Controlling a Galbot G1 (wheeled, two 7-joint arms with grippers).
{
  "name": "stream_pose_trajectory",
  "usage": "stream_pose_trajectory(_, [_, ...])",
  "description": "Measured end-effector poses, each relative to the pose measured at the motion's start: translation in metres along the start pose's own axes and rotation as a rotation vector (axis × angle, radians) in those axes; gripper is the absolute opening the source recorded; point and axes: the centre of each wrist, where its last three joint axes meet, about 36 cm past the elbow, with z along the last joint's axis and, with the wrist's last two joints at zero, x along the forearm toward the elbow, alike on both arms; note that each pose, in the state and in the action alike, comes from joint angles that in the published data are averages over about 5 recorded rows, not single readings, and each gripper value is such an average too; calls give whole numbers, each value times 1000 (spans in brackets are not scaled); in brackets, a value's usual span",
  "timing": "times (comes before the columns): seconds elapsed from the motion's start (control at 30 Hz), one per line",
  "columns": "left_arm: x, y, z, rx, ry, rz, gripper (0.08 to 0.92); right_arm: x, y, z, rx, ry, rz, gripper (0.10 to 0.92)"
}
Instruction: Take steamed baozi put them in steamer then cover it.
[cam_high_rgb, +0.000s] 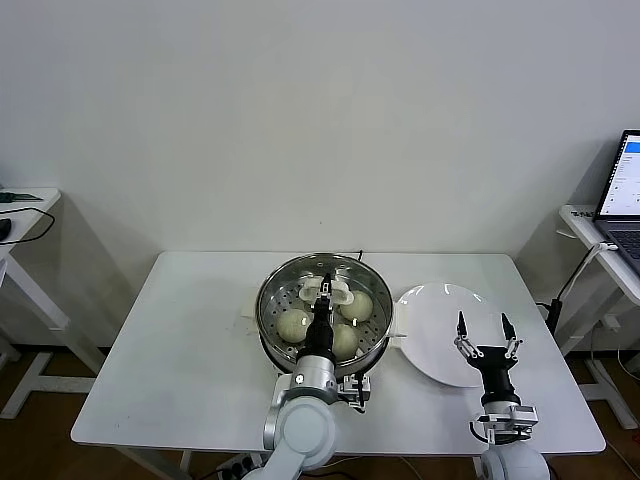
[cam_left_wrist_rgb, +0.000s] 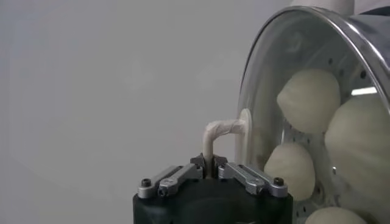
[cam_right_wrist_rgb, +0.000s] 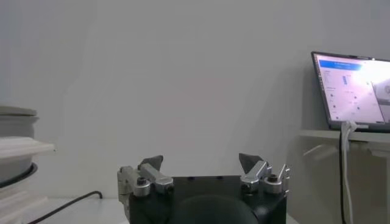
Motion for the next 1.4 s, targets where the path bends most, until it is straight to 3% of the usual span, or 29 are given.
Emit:
stream_pose_trajectory(0.87, [-1,-4,-5,-6,1,16,196,2,4,1,-6,0,-9,823])
stream_pose_trajectory(0.97, [-1,-4,-6,-5,1,19,239,4,6,3,-8,3,-13,823])
stream_pose_trajectory(1.4, [1,1,-3,1,10,4,589,6,8,4,-8,6,-20,823])
